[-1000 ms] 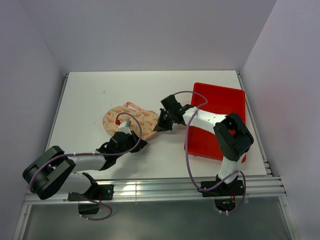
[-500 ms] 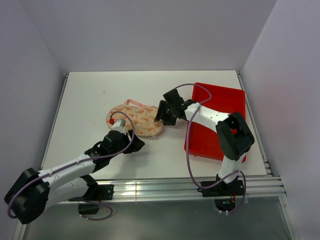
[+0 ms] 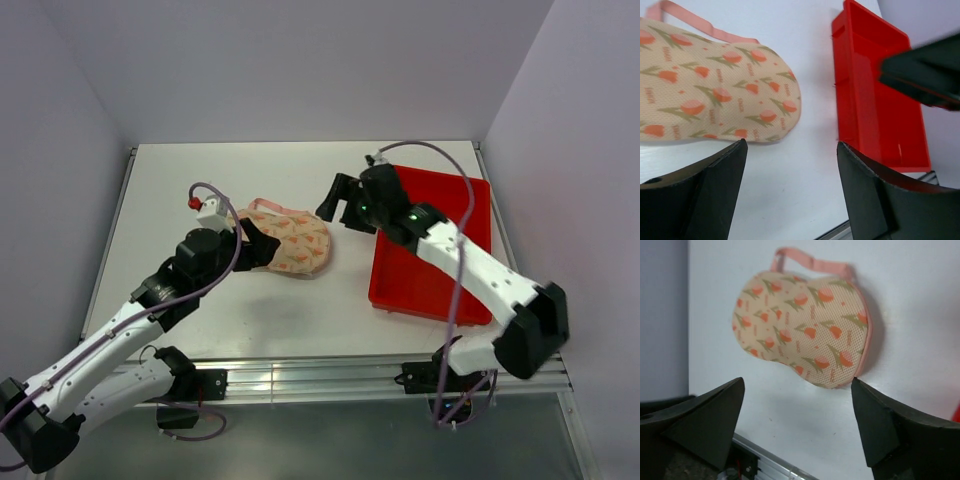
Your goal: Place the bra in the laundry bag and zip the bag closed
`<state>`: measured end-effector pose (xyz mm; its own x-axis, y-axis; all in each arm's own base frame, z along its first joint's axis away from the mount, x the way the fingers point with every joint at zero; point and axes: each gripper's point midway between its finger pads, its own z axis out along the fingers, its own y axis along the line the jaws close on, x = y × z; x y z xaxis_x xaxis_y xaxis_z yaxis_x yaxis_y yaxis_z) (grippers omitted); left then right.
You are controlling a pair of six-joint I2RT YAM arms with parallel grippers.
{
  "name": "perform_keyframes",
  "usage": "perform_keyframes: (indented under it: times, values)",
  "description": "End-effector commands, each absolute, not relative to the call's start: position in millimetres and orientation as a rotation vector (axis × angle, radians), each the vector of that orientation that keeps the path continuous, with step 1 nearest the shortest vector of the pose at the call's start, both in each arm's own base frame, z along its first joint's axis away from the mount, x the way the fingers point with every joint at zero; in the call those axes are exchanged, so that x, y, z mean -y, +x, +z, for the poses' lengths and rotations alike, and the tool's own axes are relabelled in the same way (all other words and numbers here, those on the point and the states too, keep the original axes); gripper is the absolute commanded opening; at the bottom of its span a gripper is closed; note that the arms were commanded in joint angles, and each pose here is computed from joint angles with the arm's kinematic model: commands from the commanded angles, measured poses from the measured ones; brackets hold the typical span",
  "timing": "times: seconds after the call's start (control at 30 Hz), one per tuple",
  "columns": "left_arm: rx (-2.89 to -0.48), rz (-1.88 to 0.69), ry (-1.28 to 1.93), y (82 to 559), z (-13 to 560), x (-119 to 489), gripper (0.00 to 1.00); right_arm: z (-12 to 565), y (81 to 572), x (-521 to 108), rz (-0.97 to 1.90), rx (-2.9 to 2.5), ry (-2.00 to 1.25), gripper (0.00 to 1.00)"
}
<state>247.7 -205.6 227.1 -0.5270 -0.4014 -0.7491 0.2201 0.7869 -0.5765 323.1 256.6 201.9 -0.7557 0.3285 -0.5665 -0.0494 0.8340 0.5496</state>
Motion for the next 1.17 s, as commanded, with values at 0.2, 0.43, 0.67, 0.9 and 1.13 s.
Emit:
perform_keyframes:
  times: [0.2,0.43,0.67,0.9,1.13]
  values:
    - [-1.903,-0.638,-0.127,243.3,271.5,162.7,0.99,269.6,269.0,-161.2,0.560,-1.994,0.214,1.00]
    - [-1.898,-0.638,-0.077,231.7,281.8,157.3,0.99,270.2,238.9,-121.3,0.537,-1.880,0.294,1.00]
    - [-1.900,-0.612,-0.065,230.2,275.9,152.6,0.99,266.6,229.8,-104.9,0.523,-1.825,0.334,1.00]
    - [-1.878,-0.618,-0.072,227.4,279.4,149.1,0.99,259.4,232.6,-114.0,0.524,-1.870,0.291,1.00]
    - [-1.875,-0.624,-0.072,226.4,279.9,149.1,0.99,264.1,233.2,-114.0,0.531,-1.849,0.284,1.00]
